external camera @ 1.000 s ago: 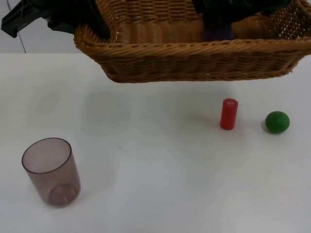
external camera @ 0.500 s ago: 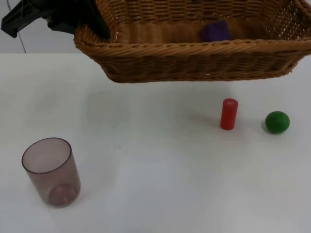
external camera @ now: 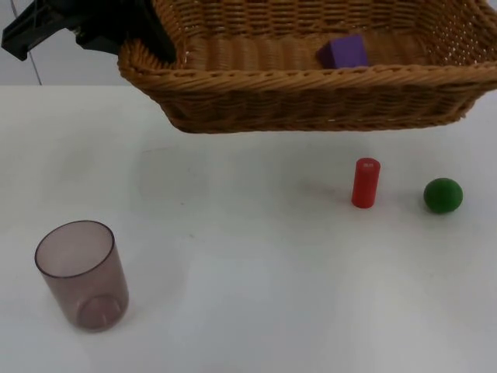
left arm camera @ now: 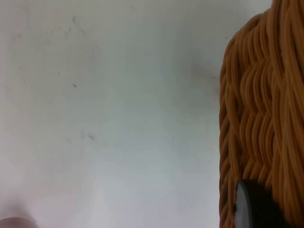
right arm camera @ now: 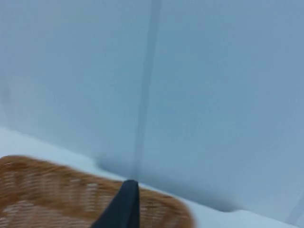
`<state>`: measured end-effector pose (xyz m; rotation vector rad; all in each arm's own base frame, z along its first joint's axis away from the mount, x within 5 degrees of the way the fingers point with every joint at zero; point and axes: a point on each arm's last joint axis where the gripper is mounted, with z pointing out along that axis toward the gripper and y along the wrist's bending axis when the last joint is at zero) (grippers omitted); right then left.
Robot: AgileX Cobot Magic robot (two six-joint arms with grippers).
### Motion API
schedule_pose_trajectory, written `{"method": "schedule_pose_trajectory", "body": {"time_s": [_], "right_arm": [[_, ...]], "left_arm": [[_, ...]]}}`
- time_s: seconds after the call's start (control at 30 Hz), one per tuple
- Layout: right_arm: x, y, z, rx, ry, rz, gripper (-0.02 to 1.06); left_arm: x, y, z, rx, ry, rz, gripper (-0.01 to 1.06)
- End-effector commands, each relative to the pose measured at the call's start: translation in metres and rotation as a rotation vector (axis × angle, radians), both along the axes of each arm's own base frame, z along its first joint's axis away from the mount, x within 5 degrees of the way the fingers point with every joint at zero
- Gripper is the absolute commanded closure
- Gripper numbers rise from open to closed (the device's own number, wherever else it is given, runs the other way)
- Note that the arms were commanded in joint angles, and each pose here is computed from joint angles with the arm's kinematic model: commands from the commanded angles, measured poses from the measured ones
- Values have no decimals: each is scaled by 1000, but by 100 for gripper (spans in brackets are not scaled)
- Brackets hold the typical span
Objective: Pick up the basket with the left hand and place the triangular block into the basket with the right hand.
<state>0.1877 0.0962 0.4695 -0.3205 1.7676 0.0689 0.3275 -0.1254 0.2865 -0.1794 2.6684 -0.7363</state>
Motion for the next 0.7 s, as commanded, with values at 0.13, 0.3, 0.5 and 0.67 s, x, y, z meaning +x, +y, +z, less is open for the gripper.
{"method": "schedule_pose_trajectory", "body": {"time_s": [0.13,0.3,0.5,0.67], "right_arm": [[-22,-36,12,21,-25,-153,-1],[-29,-53,10,57,-25,-158,-1],[-13,-74,-23,86,103,-198,-1],[-2,-93,-43,162,160,-196,-1]], "left_arm": [[0,-3,5,-35,-20,17,105],[0,-3,5,-28,-25,1,105],[-2,-3,4,-21,-17,-16,105],[-2,-3,4,-15,-15,-24,105]]}}
